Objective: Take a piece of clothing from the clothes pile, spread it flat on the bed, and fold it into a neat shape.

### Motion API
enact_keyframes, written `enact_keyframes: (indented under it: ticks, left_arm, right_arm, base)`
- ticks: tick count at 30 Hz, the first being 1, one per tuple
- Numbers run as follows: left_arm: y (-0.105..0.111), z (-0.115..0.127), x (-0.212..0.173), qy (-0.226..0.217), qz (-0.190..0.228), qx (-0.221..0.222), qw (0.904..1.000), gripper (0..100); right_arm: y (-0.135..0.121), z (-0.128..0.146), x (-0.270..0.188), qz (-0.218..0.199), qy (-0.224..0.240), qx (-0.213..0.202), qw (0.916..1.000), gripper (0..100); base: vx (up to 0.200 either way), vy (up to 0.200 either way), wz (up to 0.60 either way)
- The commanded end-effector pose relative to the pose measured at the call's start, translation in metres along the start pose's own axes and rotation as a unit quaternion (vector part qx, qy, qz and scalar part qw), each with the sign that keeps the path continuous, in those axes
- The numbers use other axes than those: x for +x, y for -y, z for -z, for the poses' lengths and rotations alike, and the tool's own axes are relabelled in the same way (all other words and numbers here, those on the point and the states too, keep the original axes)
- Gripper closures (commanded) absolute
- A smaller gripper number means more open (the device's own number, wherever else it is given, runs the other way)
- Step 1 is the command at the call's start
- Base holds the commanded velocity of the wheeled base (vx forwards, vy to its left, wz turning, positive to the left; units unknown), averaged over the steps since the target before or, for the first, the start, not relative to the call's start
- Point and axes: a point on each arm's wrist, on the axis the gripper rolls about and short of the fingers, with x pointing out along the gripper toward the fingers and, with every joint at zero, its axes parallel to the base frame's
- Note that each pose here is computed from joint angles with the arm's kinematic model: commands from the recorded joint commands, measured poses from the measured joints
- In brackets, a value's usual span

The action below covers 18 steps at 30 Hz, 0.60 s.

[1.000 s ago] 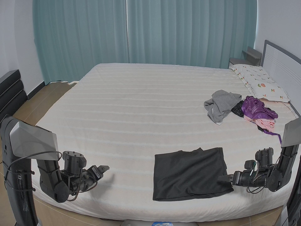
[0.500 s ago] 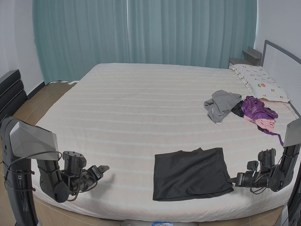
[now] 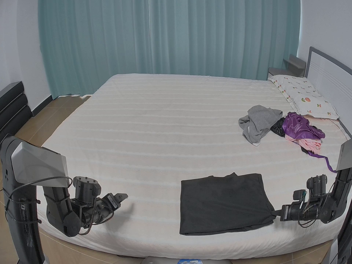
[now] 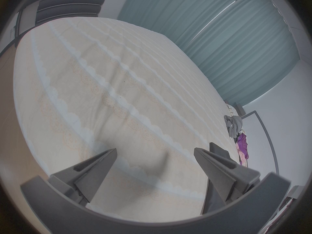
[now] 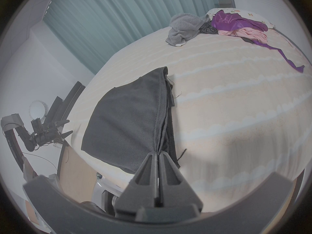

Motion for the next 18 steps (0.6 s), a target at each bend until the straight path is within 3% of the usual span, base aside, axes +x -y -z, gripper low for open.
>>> enact_keyframes:
  ticks: [1, 6, 7, 15, 18]
  left_arm:
    - [0.0, 0.0, 0.0, 0.0, 0.0, 0.0, 1.0, 0]
    - [0.0, 0.0, 0.0, 0.0, 0.0, 0.0, 1.0, 0]
    - [0.0, 0.0, 0.0, 0.0, 0.0, 0.0, 1.0, 0]
    - [0.0, 0.0, 0.0, 0.0, 0.001, 0.0, 1.0, 0]
    - [0.0, 0.0, 0.0, 0.0, 0.001, 0.0, 1.0, 0]
  right_arm:
    - [0.002, 0.001, 0.0, 0.002, -0.002, 0.001, 1.0, 100]
    - [0.002, 0.003, 0.0, 0.004, -0.012, -0.001, 0.9999, 100]
    - [0.002, 0.003, 0.0, 0.004, -0.012, -0.002, 0.9999, 0]
    - [0.008, -0.012, 0.006, 0.003, 0.014, -0.014, 0.9998, 0]
    - [0.009, -0.027, 0.017, -0.001, 0.037, 0.008, 0.9993, 0]
  base:
    - [0.0, 0.0, 0.0]
    - [0.0, 0.0, 0.0]
    - [0.0, 0.0, 0.0]
    - [0.0, 0.0, 0.0]
    - [0.0, 0.0, 0.0]
